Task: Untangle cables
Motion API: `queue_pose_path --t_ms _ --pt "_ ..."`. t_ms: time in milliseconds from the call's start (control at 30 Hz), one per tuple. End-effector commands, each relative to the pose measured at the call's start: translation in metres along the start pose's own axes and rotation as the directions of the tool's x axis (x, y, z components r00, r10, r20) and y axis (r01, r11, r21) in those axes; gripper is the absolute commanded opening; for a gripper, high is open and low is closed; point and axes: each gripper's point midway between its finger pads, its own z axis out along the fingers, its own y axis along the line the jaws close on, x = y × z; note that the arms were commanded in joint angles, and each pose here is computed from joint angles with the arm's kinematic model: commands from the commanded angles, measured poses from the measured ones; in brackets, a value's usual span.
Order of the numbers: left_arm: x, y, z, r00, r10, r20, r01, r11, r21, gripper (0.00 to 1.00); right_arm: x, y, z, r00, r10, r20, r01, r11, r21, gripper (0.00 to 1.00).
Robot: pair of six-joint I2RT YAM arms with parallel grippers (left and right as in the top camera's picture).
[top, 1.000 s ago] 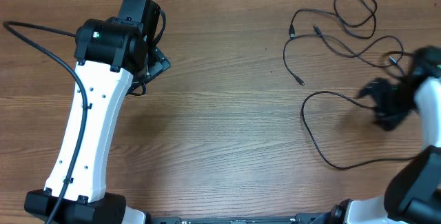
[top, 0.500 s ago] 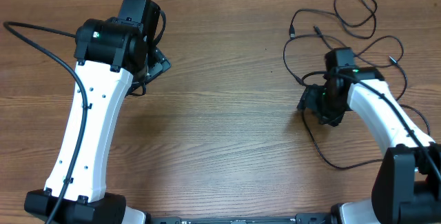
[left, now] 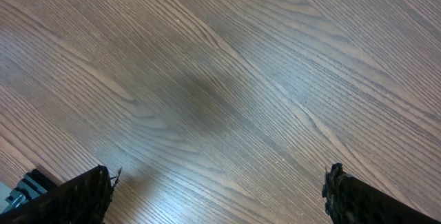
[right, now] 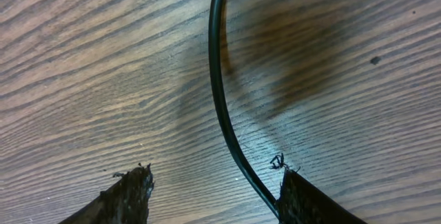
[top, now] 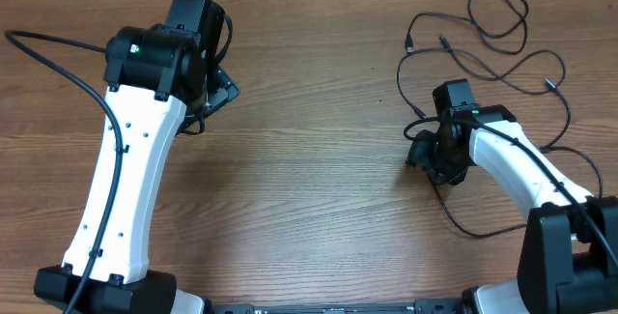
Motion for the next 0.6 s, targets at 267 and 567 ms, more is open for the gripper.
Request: queue_pose_path --t_ms 267,567 --pt "0.002 0.000 0.003 1.000 0.026 -0.011 -0.026 1.000 -0.013 1.00 -0.011 -0.015 0.001 0.998 -0.004 0.065 -0.002 0.996 0.089 0.50" --pt "0.003 0.001 0.003 1.000 0.027 -0.014 -0.027 0.999 -0.017 1.00 0.002 -0.020 0.020 1.000 0.002 -0.004 -0.002 0.995 0.098 0.51"
